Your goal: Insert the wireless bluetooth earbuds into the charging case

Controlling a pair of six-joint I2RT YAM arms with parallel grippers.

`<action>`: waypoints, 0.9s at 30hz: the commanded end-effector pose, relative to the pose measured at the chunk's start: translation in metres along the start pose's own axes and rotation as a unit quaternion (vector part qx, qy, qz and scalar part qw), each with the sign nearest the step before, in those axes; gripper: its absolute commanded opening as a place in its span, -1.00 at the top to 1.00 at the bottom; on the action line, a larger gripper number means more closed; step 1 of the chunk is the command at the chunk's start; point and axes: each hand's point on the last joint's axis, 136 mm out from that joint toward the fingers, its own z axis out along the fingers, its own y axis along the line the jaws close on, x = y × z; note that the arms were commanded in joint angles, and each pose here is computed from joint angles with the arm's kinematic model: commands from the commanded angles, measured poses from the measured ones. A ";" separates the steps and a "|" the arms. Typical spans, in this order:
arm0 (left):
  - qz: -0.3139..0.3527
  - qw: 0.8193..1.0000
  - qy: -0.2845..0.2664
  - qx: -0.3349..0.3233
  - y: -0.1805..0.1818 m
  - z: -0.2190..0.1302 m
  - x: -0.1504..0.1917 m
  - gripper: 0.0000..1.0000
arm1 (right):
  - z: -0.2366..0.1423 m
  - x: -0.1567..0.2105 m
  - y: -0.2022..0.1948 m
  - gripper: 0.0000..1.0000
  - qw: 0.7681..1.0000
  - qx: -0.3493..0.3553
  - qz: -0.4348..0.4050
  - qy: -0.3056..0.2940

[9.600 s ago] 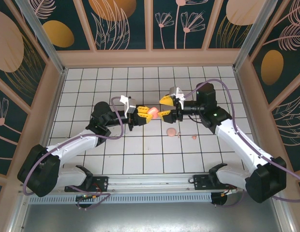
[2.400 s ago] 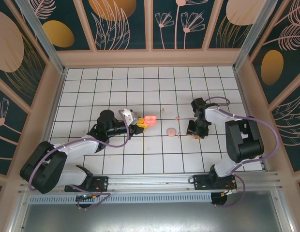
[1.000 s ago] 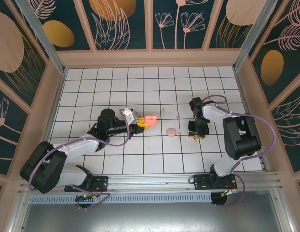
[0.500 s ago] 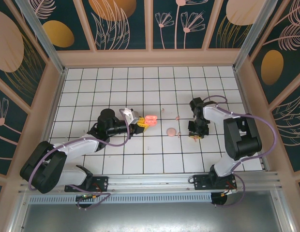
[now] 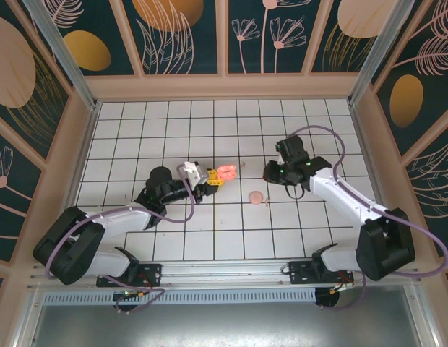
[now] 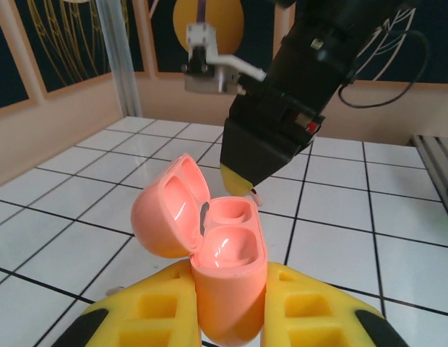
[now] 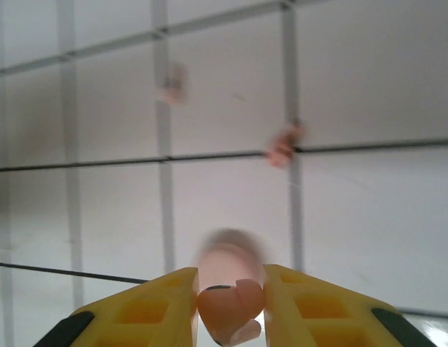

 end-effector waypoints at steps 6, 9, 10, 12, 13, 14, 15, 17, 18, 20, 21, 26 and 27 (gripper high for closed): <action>0.054 0.995 -0.053 -0.069 0.018 0.000 -0.020 0.76 | -0.060 -0.060 0.099 0.46 0.957 -0.186 0.019 -0.220; 0.061 0.993 -0.058 -0.077 0.021 0.001 -0.023 0.76 | -0.078 -0.063 0.111 0.46 0.936 -0.229 0.038 -0.265; 0.061 0.993 -0.058 -0.077 0.020 0.001 -0.023 0.76 | -0.083 -0.063 0.114 0.46 0.929 -0.242 0.043 -0.277; 0.061 0.993 -0.059 -0.079 0.021 0.002 -0.023 0.76 | -0.089 -0.061 0.118 0.46 0.921 -0.257 0.047 -0.289; 0.062 0.993 -0.061 -0.079 0.021 0.002 -0.024 0.76 | -0.091 -0.060 0.119 0.45 0.918 -0.262 0.046 -0.293; 0.062 0.993 -0.062 -0.080 0.021 0.002 -0.024 0.76 | -0.092 -0.058 0.119 0.45 0.917 -0.265 0.045 -0.294; 0.061 0.993 -0.064 -0.080 0.021 0.002 -0.025 0.76 | -0.092 -0.057 0.120 0.45 0.916 -0.267 0.045 -0.295; 0.060 0.993 -0.064 -0.077 0.020 0.003 -0.025 0.75 | -0.093 -0.055 0.122 0.45 0.914 -0.275 0.044 -0.295; 0.060 0.993 -0.064 -0.075 0.020 0.004 -0.025 0.75 | -0.094 -0.054 0.124 0.45 0.913 -0.278 0.042 -0.297; 0.060 0.993 -0.066 -0.075 0.020 0.004 -0.026 0.75 | -0.097 -0.055 0.128 0.45 0.909 -0.287 0.038 -0.300; 0.060 0.993 -0.065 -0.073 0.019 0.004 -0.026 0.75 | -0.098 -0.055 0.130 0.45 0.907 -0.293 0.037 -0.301; 0.059 0.993 -0.067 -0.073 0.019 0.005 -0.027 0.76 | -0.092 -0.051 0.142 0.45 0.907 -0.305 0.024 -0.289; 0.059 0.993 -0.067 -0.071 0.018 0.005 -0.028 0.75 | -0.090 -0.050 0.144 0.45 0.908 -0.306 0.021 -0.285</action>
